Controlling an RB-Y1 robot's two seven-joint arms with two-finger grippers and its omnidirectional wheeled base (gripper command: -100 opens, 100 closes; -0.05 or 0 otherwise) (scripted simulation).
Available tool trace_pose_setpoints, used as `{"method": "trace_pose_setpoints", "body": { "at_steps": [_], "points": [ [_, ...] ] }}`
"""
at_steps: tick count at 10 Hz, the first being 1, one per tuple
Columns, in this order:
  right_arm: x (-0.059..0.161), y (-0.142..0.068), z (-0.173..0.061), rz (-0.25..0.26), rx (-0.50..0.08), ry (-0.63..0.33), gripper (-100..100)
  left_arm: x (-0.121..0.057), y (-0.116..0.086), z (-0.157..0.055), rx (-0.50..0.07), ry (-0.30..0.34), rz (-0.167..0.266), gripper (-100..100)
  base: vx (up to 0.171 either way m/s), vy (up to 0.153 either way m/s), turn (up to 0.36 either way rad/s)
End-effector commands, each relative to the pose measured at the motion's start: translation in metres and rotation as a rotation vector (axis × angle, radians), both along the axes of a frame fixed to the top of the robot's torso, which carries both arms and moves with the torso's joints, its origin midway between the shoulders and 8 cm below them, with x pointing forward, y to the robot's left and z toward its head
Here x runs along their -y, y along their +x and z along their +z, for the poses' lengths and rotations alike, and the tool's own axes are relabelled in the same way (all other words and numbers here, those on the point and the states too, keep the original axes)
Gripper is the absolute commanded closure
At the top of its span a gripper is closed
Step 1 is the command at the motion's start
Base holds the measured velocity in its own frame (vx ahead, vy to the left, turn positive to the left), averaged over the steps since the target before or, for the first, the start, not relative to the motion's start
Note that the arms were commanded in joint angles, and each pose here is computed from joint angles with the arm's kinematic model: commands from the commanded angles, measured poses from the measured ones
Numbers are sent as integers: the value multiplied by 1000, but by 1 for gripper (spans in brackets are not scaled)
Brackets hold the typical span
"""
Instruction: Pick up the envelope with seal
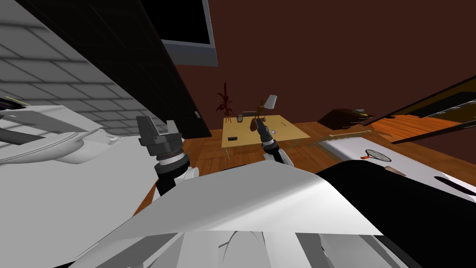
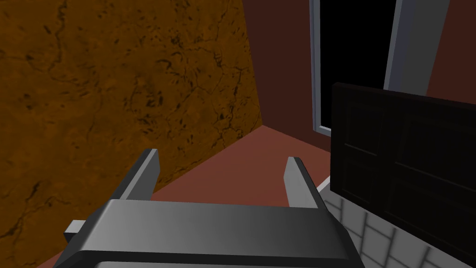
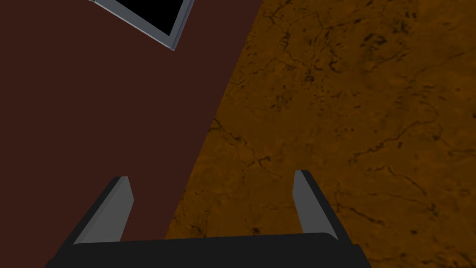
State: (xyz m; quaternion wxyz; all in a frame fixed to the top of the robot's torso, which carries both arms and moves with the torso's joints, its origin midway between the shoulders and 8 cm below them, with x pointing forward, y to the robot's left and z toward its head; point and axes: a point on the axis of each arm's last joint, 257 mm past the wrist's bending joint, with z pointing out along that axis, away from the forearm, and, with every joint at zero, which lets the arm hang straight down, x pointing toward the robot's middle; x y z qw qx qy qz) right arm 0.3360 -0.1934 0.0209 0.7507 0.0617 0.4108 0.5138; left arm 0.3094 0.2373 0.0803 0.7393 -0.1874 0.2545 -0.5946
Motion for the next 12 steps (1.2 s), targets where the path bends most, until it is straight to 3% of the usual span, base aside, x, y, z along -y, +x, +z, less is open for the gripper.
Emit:
{"method": "trace_pose_setpoints", "body": {
  "at_steps": [1,7,12],
  "points": [
    [-6,2,-7,12,-13,-46,-100,0,0,0,0,0,0,0,-111,43,19],
    [-36,12,-65,70,-82,-327,-100,0,0,0,0,0,0,0,-73,36,42],
    [-49,16,-123,118,-120,-583,-100,0,0,0,0,0,0,0,4,65,31]
  ]
}}
